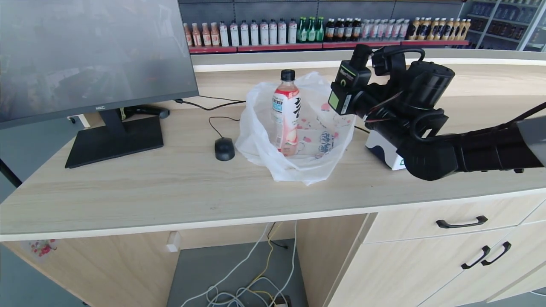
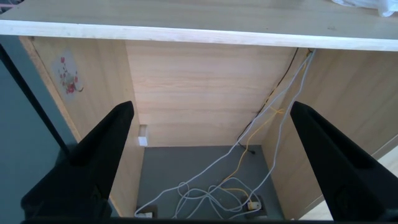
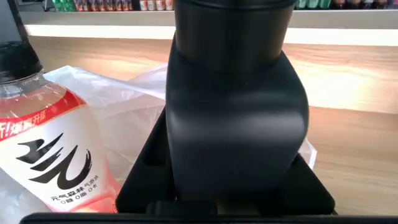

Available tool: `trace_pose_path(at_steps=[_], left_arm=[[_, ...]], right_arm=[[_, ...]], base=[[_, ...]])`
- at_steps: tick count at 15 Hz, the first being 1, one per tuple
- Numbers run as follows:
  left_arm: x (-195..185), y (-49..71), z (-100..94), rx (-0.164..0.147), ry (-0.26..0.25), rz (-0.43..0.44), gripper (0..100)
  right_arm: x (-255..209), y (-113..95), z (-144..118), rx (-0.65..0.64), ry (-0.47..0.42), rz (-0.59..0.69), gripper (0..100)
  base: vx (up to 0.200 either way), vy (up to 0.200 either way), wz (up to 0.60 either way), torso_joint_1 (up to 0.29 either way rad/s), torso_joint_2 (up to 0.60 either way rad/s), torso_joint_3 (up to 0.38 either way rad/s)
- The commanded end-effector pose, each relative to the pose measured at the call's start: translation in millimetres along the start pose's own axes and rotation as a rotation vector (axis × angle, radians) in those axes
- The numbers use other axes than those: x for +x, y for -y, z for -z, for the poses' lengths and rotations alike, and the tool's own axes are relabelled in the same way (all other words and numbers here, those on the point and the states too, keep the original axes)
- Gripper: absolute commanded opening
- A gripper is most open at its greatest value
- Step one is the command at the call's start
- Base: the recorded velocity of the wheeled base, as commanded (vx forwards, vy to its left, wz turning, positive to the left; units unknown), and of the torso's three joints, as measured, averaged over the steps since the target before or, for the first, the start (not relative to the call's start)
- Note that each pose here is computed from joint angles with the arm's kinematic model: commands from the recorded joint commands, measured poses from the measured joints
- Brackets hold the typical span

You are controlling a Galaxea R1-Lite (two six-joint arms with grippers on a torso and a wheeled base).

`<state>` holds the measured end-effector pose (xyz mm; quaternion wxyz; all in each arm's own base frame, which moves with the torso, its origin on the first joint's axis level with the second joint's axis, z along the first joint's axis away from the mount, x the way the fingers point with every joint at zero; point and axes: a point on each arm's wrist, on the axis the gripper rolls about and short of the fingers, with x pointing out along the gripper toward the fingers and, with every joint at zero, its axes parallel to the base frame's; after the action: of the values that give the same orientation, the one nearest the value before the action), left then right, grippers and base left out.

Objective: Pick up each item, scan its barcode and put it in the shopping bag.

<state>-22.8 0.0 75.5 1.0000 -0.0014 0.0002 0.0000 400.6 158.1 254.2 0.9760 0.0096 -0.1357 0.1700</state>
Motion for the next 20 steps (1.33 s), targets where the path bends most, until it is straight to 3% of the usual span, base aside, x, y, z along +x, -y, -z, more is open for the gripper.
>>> trace_pose_path(at_steps=[1,20], left_arm=[[0,0.0,0.0,0.0,0.0,0.0,100],[0,0.0,0.0,0.0,0.0,0.0,100]], right_arm=[[8,-1,14,-0.001,-0.024,-0.001,0],[23,-13,85,-0.043,-0.149,-0.02,0]], base=[[0.0,0.0,0.0,0.0,0.0,0.0],[0.0,0.0,0.0,0.0,0.0,0.0]])
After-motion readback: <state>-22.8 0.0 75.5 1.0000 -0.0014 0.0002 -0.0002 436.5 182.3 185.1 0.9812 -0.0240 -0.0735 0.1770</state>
